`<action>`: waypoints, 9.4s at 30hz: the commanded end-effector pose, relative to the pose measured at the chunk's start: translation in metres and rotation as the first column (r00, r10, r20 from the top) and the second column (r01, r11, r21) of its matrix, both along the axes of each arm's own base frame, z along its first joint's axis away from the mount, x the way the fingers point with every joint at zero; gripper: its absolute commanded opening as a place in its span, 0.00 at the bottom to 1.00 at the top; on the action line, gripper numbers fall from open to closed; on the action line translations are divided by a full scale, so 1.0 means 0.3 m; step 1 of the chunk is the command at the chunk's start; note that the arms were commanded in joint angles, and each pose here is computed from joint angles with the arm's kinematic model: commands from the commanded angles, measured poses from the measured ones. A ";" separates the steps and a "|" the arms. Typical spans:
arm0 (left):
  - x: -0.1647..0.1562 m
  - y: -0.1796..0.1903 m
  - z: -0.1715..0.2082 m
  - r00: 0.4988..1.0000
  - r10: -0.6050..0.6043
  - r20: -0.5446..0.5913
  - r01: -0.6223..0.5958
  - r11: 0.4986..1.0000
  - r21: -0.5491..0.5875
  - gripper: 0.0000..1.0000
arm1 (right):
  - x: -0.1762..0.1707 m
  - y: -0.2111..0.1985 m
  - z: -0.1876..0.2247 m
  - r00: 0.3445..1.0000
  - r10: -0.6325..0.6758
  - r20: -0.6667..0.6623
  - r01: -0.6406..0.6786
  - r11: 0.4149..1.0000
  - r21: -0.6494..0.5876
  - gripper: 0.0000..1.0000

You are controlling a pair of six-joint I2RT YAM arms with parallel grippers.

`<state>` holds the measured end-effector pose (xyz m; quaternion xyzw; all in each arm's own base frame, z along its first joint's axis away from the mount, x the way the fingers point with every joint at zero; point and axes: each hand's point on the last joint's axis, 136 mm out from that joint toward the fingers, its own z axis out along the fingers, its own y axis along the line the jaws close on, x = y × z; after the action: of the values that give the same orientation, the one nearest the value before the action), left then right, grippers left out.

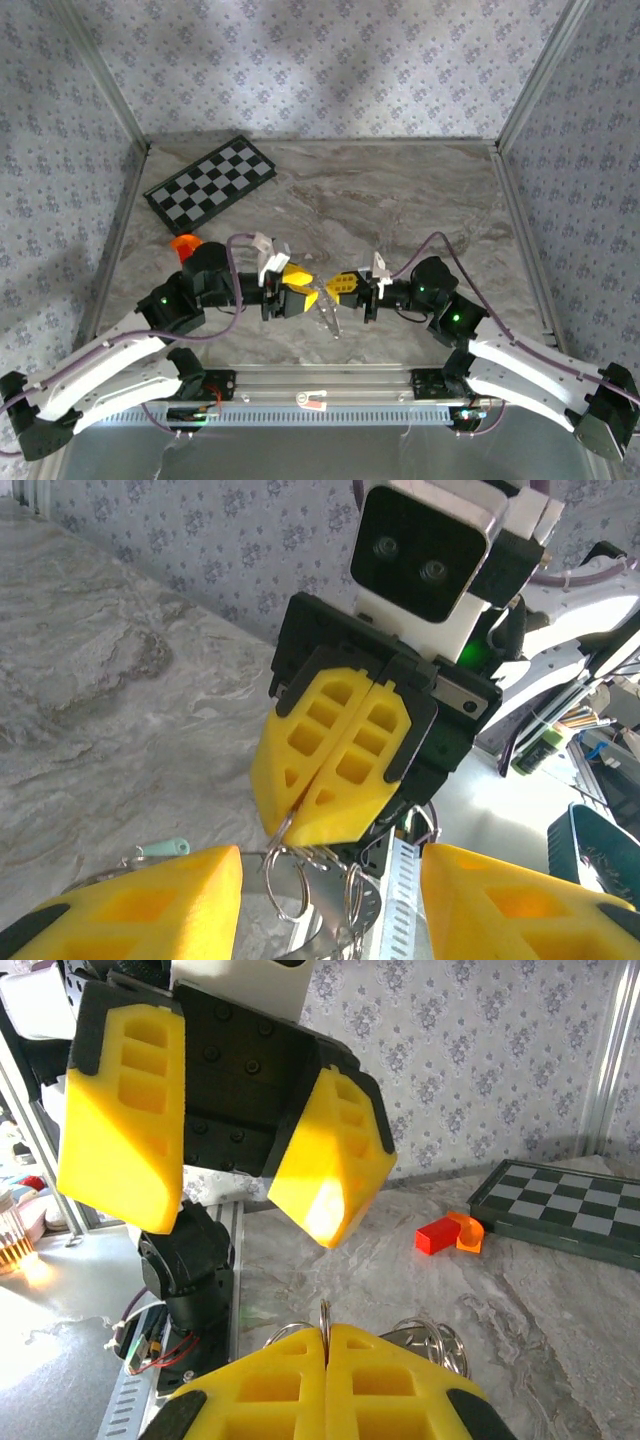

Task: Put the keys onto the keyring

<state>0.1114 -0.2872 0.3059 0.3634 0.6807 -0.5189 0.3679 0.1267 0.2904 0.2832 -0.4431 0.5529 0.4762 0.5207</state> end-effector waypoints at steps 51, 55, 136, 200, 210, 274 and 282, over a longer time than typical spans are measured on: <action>-0.094 -0.031 0.031 0.994 -0.108 0.014 0.108 0.993 -0.040 0.41 | 0.028 -0.048 0.132 0.995 -0.087 0.045 0.081 0.990 0.118 0.00; -0.088 -0.015 0.053 0.996 -0.084 0.038 0.085 0.996 -0.040 0.40 | 0.004 -0.050 0.143 0.997 -0.054 0.061 0.046 0.991 0.126 0.00; -0.062 -0.039 0.003 0.997 -0.070 0.031 0.070 0.998 0.006 0.10 | -0.037 -0.038 0.176 0.994 -0.023 0.105 0.006 0.987 0.159 0.00; -0.130 0.019 0.185 0.859 -0.243 0.450 0.202 0.969 0.140 0.00 | -0.218 0.007 0.200 0.961 0.136 0.239 -0.153 0.987 0.054 0.08; -0.124 0.016 0.175 0.862 -0.239 0.447 0.194 0.970 0.145 0.00 | -0.267 0.032 0.203 0.948 0.196 0.252 -0.214 0.976 0.048 0.10; -0.097 0.020 0.132 0.875 -0.212 0.436 0.149 0.973 0.175 0.00 | -0.305 0.035 0.198 0.949 0.211 0.235 -0.220 0.975 0.014 0.48; -0.099 0.025 0.125 0.872 -0.229 0.433 0.153 0.967 0.203 0.00 | -0.263 -0.050 0.223 0.959 0.090 0.270 -0.092 0.996 -0.008 0.49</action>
<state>0.0841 -0.2804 0.3374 0.5585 0.5878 -0.4008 0.4266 0.0441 0.2901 0.3271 -0.5387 0.4599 0.4584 0.5368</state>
